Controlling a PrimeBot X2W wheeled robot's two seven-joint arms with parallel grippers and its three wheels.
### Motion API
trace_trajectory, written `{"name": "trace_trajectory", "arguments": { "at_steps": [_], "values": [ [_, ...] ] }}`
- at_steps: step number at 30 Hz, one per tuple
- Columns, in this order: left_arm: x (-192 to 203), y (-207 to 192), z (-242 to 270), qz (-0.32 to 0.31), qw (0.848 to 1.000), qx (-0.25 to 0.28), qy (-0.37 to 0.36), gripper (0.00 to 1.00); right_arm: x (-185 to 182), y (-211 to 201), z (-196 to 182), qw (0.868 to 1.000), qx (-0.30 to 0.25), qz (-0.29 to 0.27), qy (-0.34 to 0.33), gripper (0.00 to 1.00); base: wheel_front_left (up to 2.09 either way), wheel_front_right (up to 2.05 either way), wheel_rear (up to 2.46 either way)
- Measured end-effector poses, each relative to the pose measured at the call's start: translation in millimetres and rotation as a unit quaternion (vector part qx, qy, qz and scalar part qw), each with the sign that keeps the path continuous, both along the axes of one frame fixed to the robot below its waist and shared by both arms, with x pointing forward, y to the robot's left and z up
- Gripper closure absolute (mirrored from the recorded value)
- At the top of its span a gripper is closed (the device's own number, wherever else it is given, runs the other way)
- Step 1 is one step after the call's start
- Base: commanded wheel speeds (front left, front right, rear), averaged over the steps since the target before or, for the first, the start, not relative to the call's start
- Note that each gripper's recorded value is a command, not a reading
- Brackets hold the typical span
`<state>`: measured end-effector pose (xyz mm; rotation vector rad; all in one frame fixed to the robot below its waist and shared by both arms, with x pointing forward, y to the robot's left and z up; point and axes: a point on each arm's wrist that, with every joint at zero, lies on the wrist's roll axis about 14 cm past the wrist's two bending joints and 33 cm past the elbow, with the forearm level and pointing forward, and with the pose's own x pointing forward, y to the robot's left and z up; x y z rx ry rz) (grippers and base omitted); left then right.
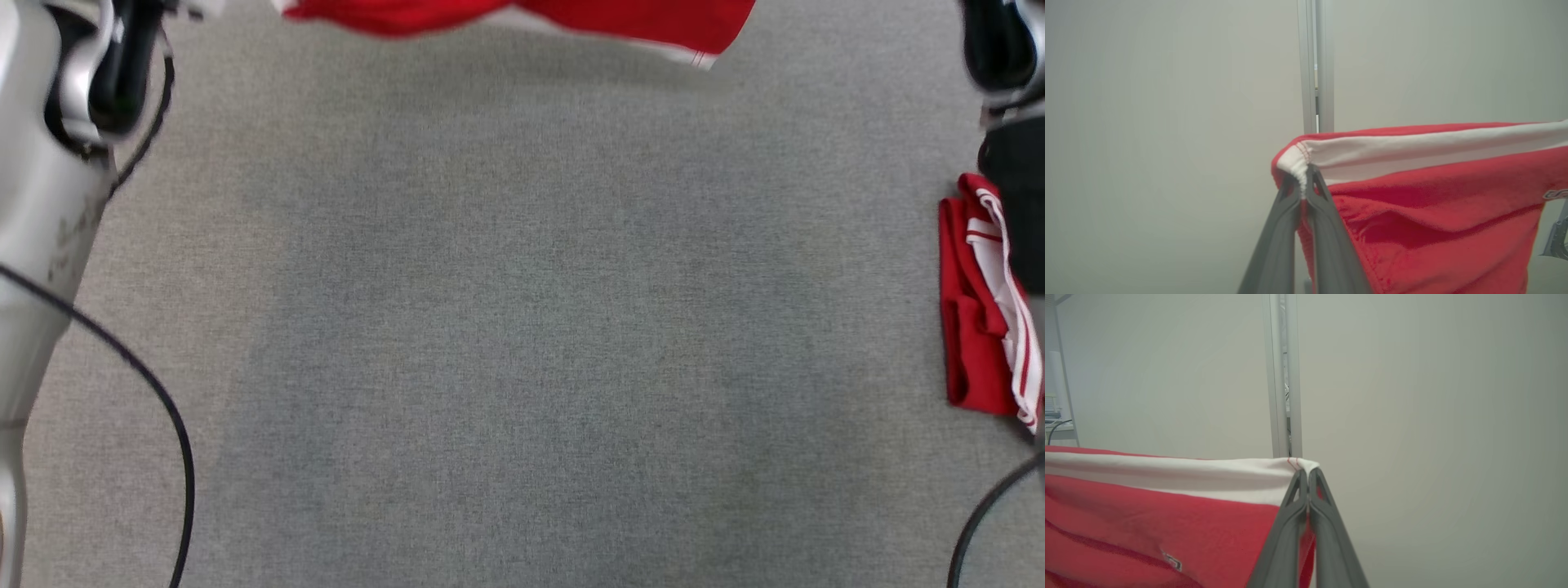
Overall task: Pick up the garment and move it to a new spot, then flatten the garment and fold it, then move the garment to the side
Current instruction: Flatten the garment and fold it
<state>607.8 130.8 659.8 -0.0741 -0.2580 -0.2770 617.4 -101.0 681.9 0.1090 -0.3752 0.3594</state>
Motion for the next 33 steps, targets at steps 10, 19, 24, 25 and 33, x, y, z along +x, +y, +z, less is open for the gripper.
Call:
{"name": "trace_trajectory", "arguments": {
  "at_steps": [10,19,24,25,33],
  "values": [
    [55,-3,-59,0.003,0.997,-0.026,0.071,1.0,53,20,-46,0.998,-0.011,-0.006,0.069,1.0,0.0,0.0,0.0],
    [26,-13,-182,-0.006,0.98,-0.016,0.201,1.0,40,36,-160,0.981,0.003,0.015,0.191,1.0,0.0,0.0,0.0],
    [-4,-21,-213,-0.017,0.973,-0.037,0.227,1.0,10,30,-212,0.969,0.042,0.022,0.243,1.0,0.0,0.0,0.0],
    [-12,-24,-217,-0.02,0.973,-0.039,0.229,1.0,2,26,-221,0.967,0.048,0.022,0.251,1.0,0.0,0.0,0.0],
    [-82,-46,-246,-0.054,0.966,-0.05,0.248,1.0,-78,6,-263,0.951,0.088,0.023,0.295,1.0,0.0,0.0,0.0]
  ]
}}
